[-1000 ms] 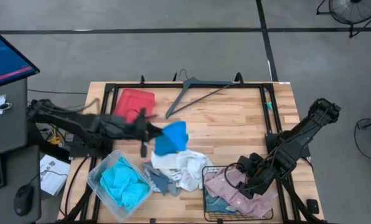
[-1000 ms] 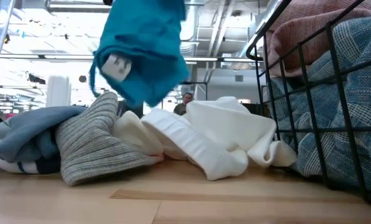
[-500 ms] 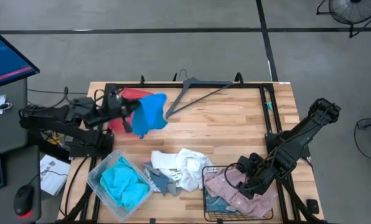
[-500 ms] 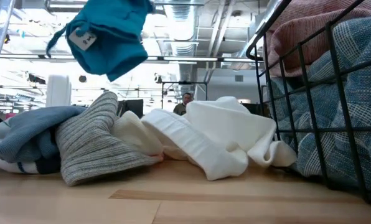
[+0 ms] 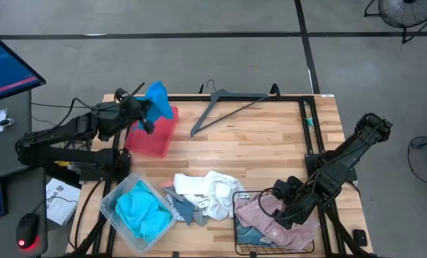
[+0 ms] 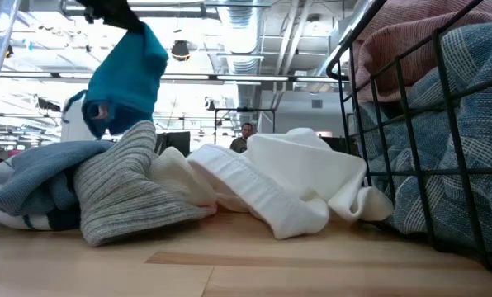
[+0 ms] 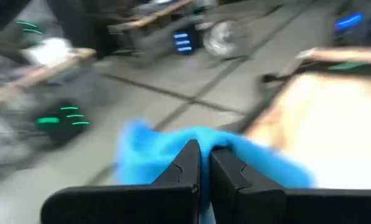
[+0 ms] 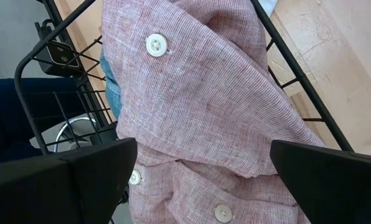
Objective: Pick & Place Cloths
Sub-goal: Put the blue shorts into the transparent bin
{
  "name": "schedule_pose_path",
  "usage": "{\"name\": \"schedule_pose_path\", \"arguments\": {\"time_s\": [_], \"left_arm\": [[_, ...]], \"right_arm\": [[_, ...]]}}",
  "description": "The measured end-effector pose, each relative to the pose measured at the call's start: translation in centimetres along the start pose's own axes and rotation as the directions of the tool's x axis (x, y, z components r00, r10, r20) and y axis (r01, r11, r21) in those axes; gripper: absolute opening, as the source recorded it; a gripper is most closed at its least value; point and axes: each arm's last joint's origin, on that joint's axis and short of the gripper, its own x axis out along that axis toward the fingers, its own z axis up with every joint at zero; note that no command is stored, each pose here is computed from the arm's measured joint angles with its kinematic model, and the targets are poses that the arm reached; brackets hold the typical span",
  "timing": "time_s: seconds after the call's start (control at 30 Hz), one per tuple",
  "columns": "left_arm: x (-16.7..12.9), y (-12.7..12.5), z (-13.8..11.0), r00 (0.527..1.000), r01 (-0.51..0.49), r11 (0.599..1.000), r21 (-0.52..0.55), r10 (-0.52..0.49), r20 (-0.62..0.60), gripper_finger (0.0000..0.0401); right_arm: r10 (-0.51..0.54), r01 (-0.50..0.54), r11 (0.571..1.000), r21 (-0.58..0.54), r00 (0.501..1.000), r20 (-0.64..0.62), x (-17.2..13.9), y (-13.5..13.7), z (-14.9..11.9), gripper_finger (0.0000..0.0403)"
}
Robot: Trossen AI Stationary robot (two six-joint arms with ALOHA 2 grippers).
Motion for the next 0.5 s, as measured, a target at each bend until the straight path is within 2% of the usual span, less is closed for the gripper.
{"name": "schedule_pose_path", "arguments": {"time_s": [0.07,0.13,0.2,0.27,0.37,0.5], "left_arm": [[-0.2,-0.4,0.1,0.993,0.118,0.991,-0.068,-0.116,0.021,0.0],[-0.6,-0.9,0.3,0.968,0.249,0.959,-0.133,-0.246,0.043,0.0],[-1.1,-1.4,0.7,0.927,0.374,0.908,-0.187,-0.367,0.07,0.0],[-1.9,-1.8,1.4,0.866,0.5,0.835,-0.23,-0.487,0.111,0.0],[-3.3,-2.6,2.3,0.718,0.691,0.665,-0.283,-0.678,0.16,0.0],[-5.2,-3.6,2.9,0.43,0.873,0.349,-0.339,-0.881,0.2,0.0]], "right_arm": [[0.0,0.0,1.0,0.0,1.0,0.0,0.0,0.0,0.0,0.0363],[-0.001,0.001,1.0,-0.001,1.0,0.004,0.0,0.0,0.0,0.0363],[-0.004,0.004,1.0,-0.007,1.0,0.015,0.0,0.0,0.0,0.0363],[-0.007,0.007,1.0,-0.016,1.0,0.022,0.0,0.0,0.1,0.0363],[-0.008,0.009,0.999,-0.031,1.0,0.024,0.0,0.0,0.1,0.0363],[-0.008,0.009,0.999,-0.035,1.0,0.024,0.0,0.0,0.0,0.0363]]}}
